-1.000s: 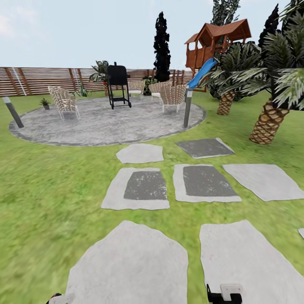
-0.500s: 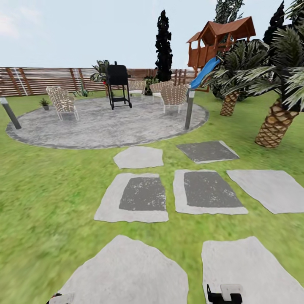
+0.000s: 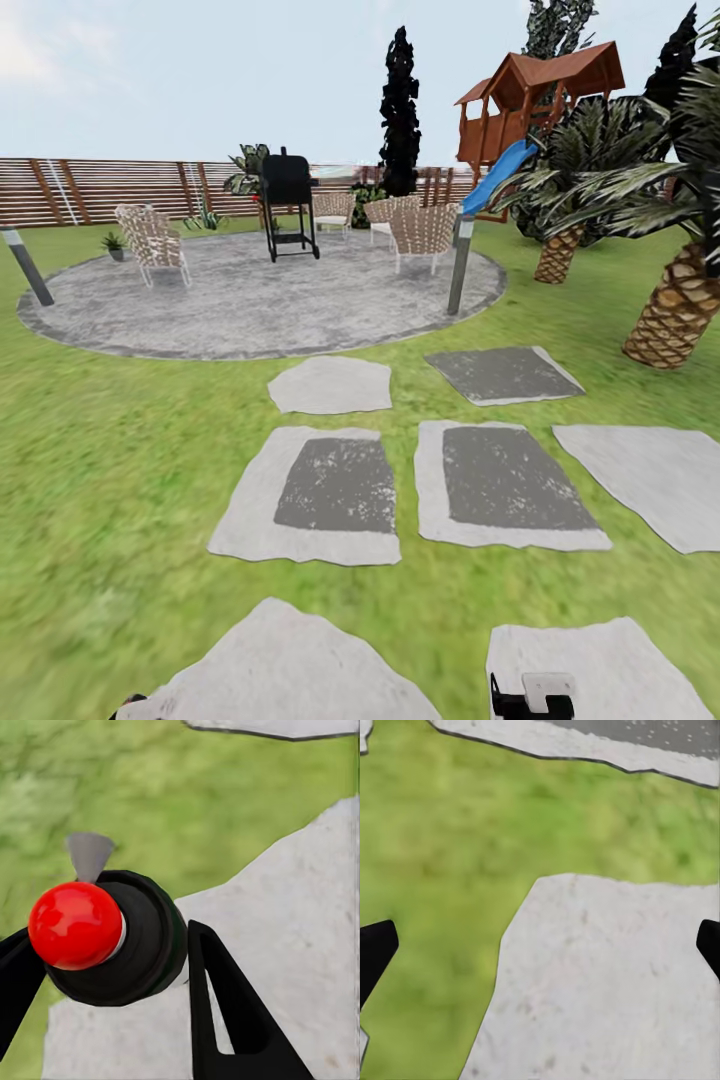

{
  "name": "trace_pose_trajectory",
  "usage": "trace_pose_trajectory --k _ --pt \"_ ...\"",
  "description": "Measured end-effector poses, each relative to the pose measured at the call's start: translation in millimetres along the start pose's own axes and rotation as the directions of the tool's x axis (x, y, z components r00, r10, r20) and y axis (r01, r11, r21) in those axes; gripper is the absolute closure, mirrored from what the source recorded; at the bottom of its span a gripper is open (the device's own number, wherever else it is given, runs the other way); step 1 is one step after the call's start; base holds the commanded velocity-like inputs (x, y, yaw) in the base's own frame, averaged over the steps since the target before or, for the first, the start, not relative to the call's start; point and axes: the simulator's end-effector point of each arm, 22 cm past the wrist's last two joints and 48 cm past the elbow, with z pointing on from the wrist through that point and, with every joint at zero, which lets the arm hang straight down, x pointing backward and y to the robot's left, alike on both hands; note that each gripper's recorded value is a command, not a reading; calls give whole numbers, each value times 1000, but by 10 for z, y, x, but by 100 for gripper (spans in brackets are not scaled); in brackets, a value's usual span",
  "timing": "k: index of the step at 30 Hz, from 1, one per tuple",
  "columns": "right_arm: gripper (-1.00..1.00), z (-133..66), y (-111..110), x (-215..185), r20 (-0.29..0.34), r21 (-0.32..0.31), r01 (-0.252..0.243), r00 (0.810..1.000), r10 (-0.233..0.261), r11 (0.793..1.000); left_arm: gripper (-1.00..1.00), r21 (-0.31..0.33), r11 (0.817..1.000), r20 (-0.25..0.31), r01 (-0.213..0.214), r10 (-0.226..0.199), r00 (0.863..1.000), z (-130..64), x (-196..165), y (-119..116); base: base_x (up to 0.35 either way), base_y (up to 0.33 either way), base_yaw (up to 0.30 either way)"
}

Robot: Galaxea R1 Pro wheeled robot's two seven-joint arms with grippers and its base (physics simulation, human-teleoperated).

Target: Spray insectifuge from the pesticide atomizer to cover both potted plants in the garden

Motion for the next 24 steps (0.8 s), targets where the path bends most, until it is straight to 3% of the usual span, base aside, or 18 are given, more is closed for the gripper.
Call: trace_pose_trajectory --k 24 --pt "-100 -1 0 2 0 0 0 1000 0 1000 100 0 1000 -1 0 0 1000 -2 5 1 337 -99 0"
